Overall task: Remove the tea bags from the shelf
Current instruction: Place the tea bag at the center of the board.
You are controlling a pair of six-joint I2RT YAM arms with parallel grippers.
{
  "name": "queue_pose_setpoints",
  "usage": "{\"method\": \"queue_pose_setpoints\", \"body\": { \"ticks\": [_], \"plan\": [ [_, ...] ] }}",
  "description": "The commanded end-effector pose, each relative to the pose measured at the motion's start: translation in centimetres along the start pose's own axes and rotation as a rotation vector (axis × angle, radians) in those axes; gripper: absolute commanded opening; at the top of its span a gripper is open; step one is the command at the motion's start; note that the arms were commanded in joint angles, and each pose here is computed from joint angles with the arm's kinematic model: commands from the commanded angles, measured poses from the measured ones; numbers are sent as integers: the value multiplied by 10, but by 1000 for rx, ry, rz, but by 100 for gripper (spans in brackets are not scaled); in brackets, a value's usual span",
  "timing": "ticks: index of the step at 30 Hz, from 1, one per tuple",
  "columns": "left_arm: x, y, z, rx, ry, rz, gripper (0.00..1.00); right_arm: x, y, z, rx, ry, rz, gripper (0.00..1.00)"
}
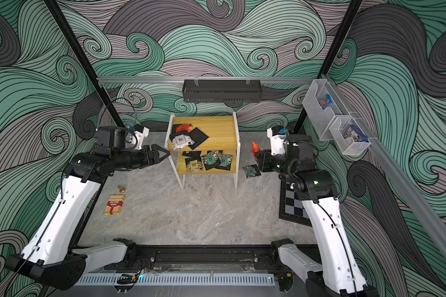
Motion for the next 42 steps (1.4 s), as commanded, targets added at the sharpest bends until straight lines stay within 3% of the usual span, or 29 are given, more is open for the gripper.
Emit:
{"method": "queue_pose_setpoints", "body": {
  "ticks": [1, 19, 28, 42],
  "plan": [
    [6, 0, 3, -19, -21, -7, 75, 1, 0, -3, -67, -27, -54, 6],
    [-5, 24, 26, -14, 20, -72, 75, -39, -51, 27, -307, 26, -13, 6],
    [-12, 31, 37, 7, 41, -67, 75, -78, -91, 67, -523, 89, -8, 7],
    [-23, 42, 50, 38, 67, -78, 75, -135, -129, 116, -686, 198, 6, 9]
  ]
}}
Point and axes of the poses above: each gripper's point midway between its finger pads, its own x axis back along the fingers, its own y axis along the line the jaws close on, z = x × y, the point moved 3 cm from there along x, back along the fingers
